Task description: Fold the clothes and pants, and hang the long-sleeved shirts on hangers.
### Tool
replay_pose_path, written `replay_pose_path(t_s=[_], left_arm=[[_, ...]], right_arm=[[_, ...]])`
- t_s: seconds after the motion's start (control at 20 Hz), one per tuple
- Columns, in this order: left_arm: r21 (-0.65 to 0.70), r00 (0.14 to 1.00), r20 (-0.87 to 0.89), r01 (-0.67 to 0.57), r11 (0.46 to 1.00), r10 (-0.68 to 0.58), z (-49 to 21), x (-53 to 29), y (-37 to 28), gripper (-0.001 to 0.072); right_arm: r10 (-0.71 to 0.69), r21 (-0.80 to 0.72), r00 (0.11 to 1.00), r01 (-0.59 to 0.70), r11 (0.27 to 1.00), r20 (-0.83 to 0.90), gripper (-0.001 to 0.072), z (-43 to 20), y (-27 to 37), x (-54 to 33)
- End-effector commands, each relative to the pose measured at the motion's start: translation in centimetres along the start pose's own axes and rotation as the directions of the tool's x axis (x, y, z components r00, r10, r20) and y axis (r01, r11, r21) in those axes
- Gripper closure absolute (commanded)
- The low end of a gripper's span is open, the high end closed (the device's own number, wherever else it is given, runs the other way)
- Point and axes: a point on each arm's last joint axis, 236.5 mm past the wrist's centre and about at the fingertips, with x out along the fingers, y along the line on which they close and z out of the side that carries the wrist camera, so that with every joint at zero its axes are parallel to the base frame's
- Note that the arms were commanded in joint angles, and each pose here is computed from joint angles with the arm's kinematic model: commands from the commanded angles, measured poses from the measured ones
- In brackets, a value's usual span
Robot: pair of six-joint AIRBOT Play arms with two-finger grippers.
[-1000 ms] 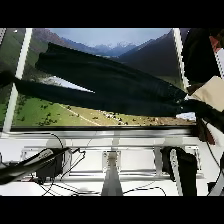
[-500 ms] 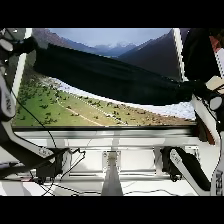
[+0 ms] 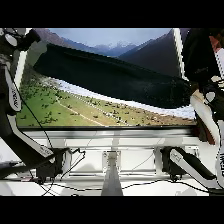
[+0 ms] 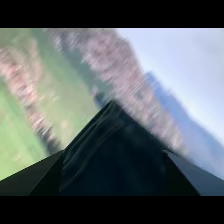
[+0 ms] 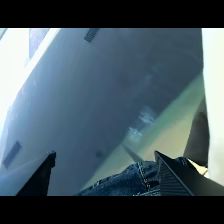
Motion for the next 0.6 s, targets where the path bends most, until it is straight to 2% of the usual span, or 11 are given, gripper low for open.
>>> replay_pose_path(t_s=[0.0,0.1,0.2,0.3,0.4,0.55], left_arm=[[0.058,0.941,-0.296,-0.154,0.986,0.164,-5.9,-2.9,6.5,0.0019],[0.034,0.871,-0.451,-0.201,0.979,0.195,-9.6,-4.5,9.5,0.0095],[-0.004,0.826,-0.537,-0.202,0.979,0.168,-12.3,-5.2,10.2,0.0095],[-0.085,0.836,-0.543,-0.146,0.986,0.077,-13.4,-4.2,8.4,0.0095],[-0.203,0.879,-0.476,-0.079,0.976,-0.028,-13.3,-2.0,6.0,0.0093],[-0.394,0.91,-0.402,-0.072,0.916,-0.101,-14.0,1.3,4.9,0.0093]], right_arm=[[-0.025,-0.083,0.999,0.022,0.996,-0.036,0.0023,-0.5,-0.3,0.0],[-0.055,-0.182,0.996,0.041,0.983,-0.076,0.0023,-1.2,-0.8,-0.1],[-0.085,-0.318,0.987,0.037,0.947,-0.139,0.0023,-2.5,-0.7,-0.4],[-0.083,-0.424,0.981,0.0,0.906,-0.178,0.0023,-3.5,0.3,-0.7],[-0.048,-0.461,0.982,-0.043,0.886,-0.184,0.0023,-3.9,2.2,-0.8],[-0.004,-0.476,0.984,-0.082,0.876,-0.178,0.0024,-3.9,4.3,-1.0]])
